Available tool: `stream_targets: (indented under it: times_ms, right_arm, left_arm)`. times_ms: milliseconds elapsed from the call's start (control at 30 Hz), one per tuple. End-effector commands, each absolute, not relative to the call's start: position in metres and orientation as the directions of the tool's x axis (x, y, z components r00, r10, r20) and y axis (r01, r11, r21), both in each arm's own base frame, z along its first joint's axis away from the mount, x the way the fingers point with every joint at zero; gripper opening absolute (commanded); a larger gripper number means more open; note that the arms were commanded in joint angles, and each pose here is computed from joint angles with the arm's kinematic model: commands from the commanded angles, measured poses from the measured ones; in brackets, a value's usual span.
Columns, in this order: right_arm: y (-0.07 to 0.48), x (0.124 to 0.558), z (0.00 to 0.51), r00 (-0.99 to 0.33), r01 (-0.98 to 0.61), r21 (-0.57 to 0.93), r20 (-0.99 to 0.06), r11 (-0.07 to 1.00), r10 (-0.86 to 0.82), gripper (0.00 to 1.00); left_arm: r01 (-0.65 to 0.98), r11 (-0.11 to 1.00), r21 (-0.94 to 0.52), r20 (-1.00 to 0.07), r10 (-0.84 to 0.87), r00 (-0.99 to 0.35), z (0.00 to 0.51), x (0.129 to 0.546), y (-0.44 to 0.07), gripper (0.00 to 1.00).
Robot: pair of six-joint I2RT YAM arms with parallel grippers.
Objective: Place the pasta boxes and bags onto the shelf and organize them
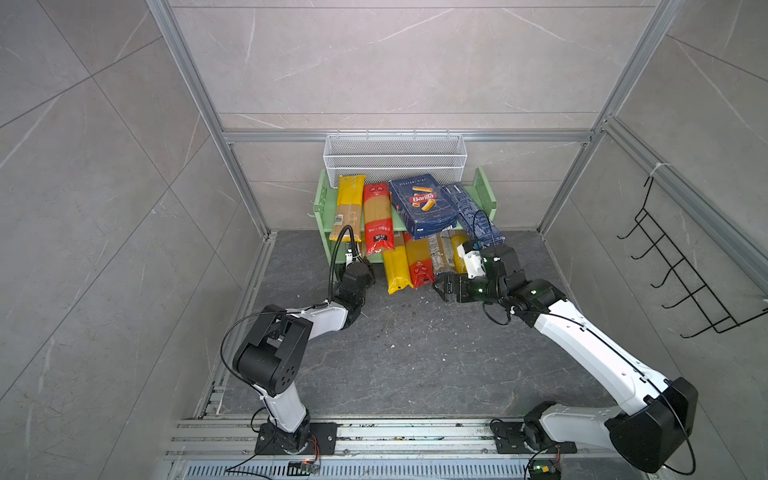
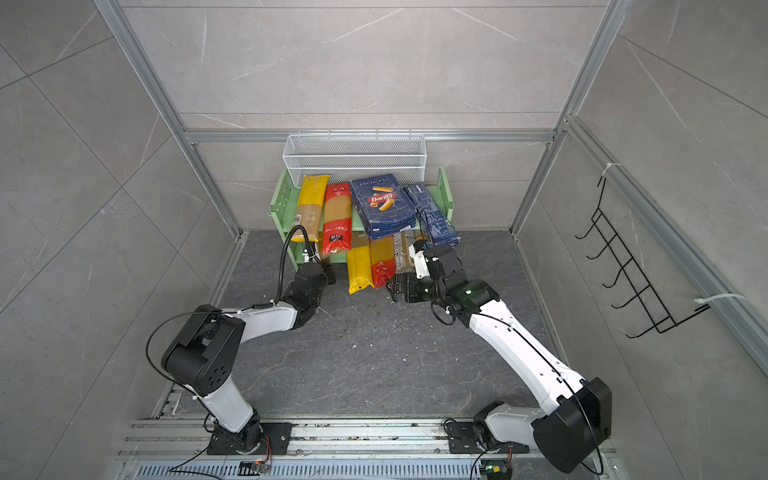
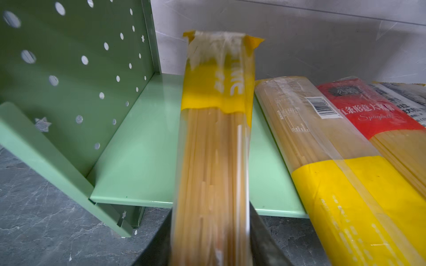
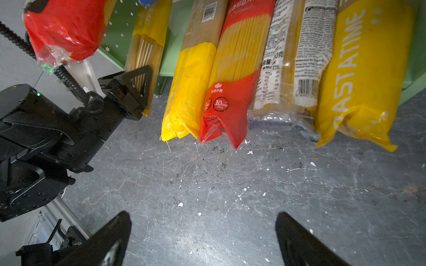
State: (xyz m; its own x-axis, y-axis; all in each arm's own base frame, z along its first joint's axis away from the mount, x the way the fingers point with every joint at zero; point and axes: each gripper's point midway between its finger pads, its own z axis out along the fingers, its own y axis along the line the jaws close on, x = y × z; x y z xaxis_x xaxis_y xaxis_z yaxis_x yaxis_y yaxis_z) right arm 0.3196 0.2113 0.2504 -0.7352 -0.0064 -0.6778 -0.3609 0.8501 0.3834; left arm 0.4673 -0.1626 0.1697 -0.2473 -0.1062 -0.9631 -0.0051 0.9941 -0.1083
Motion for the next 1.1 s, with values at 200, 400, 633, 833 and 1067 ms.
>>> stream_targets:
  times_ms: [200,400,633,833,1067]
  right_arm:
    - [0.206,0.315,0.270,-0.714,-0.383,0.369,-0.700,0.847,-0.017,0.99]
    - [0.207,0.313,0.272,-0.714,-0.385,0.378,-0.700,0.842,-0.013,1.00]
    - [0.207,0.311,0.275,-0.712,-0.388,0.382,-0.702,0.839,-0.009,1.00]
    - [0.208,0.308,0.277,-0.713,-0.394,0.398,-0.702,0.829,-0.002,1.00]
    - [0.205,0.301,0.279,-0.713,-0.393,0.405,-0.701,0.826,0.004,0.99]
  left_arm:
    - [0.018,0.982,-0.189,-0.981,-0.188,-0.046,0.245,0.473,-0.158,0.63]
    - [0.014,0.985,-0.170,-0.983,-0.169,-0.072,0.241,0.467,-0.156,0.72]
    - [0.048,0.984,-0.173,-0.979,-0.166,-0.117,0.235,0.454,-0.160,0.75]
    - [0.066,0.984,-0.164,-0.977,-0.153,-0.149,0.227,0.437,-0.163,0.76]
    - [0.074,0.985,-0.158,-0.974,-0.144,-0.175,0.221,0.421,-0.164,0.76]
